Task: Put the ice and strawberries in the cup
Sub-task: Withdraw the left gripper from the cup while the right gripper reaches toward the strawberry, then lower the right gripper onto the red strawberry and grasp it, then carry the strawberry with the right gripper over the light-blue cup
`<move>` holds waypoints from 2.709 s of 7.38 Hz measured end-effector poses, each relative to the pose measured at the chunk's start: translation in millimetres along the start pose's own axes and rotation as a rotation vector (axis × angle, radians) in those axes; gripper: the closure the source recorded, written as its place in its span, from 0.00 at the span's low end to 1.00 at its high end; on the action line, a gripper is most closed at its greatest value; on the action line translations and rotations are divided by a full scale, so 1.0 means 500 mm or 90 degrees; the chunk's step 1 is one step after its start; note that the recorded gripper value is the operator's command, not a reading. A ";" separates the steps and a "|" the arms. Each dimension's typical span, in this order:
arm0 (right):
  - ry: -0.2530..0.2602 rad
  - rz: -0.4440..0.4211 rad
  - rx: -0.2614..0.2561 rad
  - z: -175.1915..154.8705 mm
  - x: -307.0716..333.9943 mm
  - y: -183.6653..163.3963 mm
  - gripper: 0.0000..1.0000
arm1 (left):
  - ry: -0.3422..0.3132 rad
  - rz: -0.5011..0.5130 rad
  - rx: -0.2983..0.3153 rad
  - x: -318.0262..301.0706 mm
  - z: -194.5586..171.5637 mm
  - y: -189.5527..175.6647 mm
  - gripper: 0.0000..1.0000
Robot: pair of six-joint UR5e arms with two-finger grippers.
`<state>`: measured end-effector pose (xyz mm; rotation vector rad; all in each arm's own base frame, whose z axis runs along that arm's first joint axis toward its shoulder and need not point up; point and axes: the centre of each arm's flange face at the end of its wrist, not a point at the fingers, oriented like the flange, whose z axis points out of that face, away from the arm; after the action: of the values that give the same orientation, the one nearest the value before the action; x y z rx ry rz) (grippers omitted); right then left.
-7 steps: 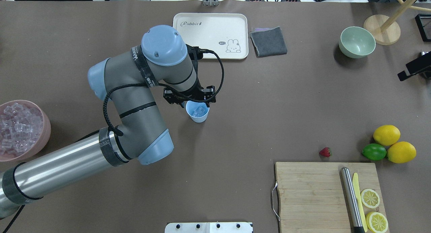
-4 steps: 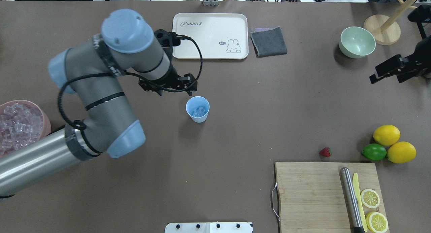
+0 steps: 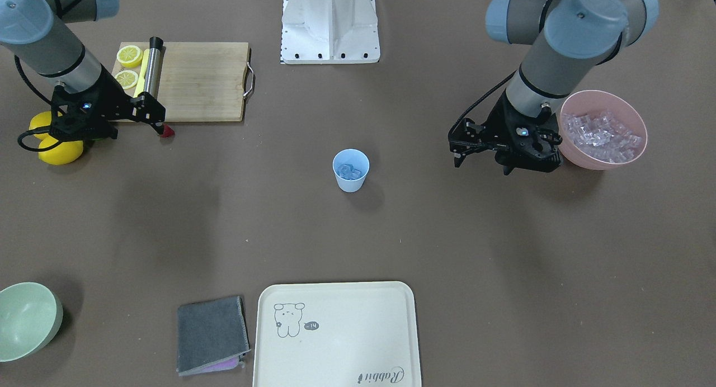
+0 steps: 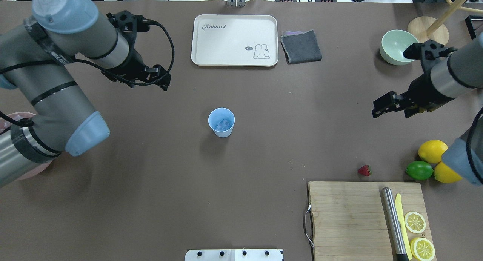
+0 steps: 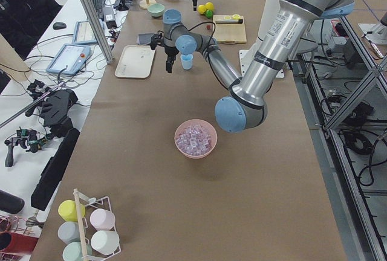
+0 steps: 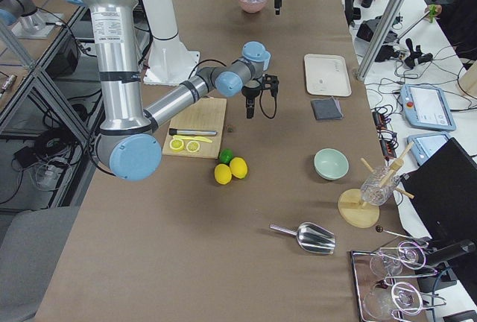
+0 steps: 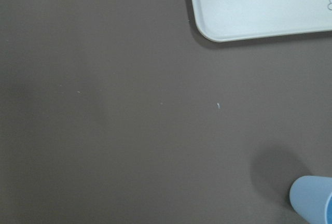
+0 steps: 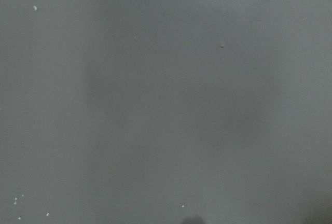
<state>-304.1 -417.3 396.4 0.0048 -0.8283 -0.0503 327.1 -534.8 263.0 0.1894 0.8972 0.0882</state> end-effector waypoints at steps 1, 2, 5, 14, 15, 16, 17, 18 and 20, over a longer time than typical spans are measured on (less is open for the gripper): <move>0.018 -0.003 -0.006 0.039 -0.015 0.015 0.04 | -0.002 -0.002 0.001 -0.008 -0.002 -0.002 0.02; 0.031 -0.002 -0.013 0.070 -0.024 0.029 0.05 | -0.003 -0.004 0.001 -0.011 -0.003 -0.003 0.02; 0.031 0.013 -0.016 0.137 0.012 0.059 0.14 | -0.006 -0.013 0.001 -0.013 -0.002 -0.006 0.02; 0.035 -0.006 -0.037 0.200 0.019 0.105 1.00 | -0.003 -0.040 0.003 0.002 -0.004 -0.009 0.02; 0.035 -0.007 -0.039 0.202 0.018 0.107 1.00 | -0.003 -0.044 0.004 0.002 -0.003 -0.009 0.02; 0.035 -0.010 -0.041 0.203 0.018 0.109 1.00 | -0.004 -0.048 0.004 0.002 -0.004 -0.009 0.02; 0.035 -0.014 -0.043 0.204 0.017 0.110 1.00 | -0.004 -0.050 0.005 0.002 -0.004 -0.009 0.02; 0.029 -0.018 -0.044 0.199 0.009 0.111 1.00 | -0.004 -0.051 0.005 0.002 -0.004 -0.009 0.02; -0.005 -0.022 -0.022 0.144 -0.062 0.072 1.00 | -0.003 -0.048 0.009 0.000 -0.010 -0.010 0.03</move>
<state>-376.6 -379.1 423.3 -0.0145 -0.8359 -0.0967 323.2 -539.3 258.7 0.1690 0.8999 0.0114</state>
